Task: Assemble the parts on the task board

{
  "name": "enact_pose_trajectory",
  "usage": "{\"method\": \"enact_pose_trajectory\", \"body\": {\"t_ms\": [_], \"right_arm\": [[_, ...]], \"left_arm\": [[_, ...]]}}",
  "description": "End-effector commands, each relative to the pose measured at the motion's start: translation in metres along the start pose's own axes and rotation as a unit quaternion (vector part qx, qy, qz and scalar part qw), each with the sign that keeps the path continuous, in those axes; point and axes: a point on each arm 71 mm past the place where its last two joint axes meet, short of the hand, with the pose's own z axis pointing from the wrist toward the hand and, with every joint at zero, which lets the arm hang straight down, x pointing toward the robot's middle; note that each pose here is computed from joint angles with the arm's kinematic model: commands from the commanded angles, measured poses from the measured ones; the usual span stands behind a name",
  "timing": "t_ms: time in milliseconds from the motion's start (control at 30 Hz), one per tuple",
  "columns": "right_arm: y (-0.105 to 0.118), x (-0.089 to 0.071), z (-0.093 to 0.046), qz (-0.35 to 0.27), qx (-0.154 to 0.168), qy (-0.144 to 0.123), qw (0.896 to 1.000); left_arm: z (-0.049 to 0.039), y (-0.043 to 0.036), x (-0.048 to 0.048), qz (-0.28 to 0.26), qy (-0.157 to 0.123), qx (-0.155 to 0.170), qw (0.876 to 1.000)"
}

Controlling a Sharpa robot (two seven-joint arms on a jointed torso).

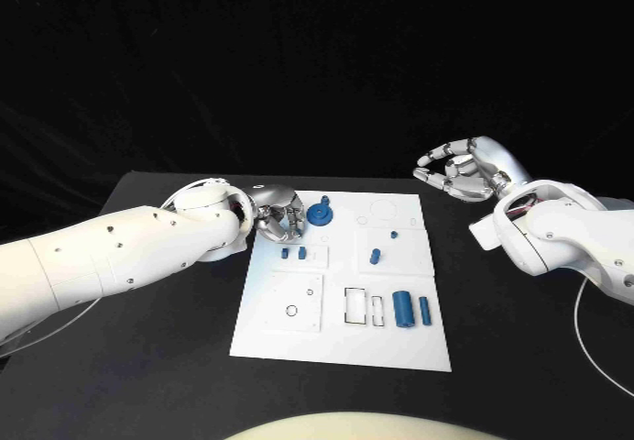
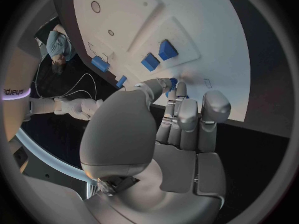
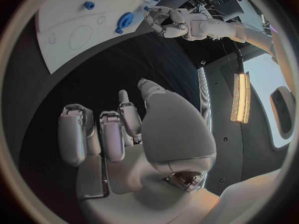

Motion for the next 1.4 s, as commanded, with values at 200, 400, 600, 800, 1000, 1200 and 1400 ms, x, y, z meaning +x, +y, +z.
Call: {"method": "enact_pose_trajectory", "body": {"t_ms": [200,400,600,800,1000,1200,1400], "right_arm": [[0.0011,0.0013,-0.0001,0.0,-0.005,0.005,1.0],[0.0013,0.0015,-0.0001,0.0,-0.005,0.006,1.0],[0.0013,0.0015,-0.0001,0.0,-0.005,0.005,1.0],[0.0012,0.0013,-0.0002,0.0,-0.005,0.005,1.0],[0.001,0.001,-0.0003,0.0,-0.005,0.005,1.0],[0.0007,0.0008,-0.0004,-0.001,-0.004,0.005,1.0],[0.0002,0.0006,-0.0002,-0.001,-0.003,0.005,1.0]], "left_arm": [[0.0014,-0.0005,0.0036,0.0,0.019,-0.001,1.0],[0.0027,-0.0016,0.0048,0.001,0.022,0.0,1.0],[0.0039,-0.0011,0.0072,0.002,0.03,-0.002,1.0],[0.0041,-0.0005,0.0076,0.001,0.029,-0.003,1.0],[0.0037,0.0004,0.0077,0.001,0.029,-0.005,1.0],[0.0031,0.0005,0.0074,-0.001,0.027,-0.005,1.0],[0.0028,0.0007,0.0069,-0.004,0.024,-0.006,1.0]]}}
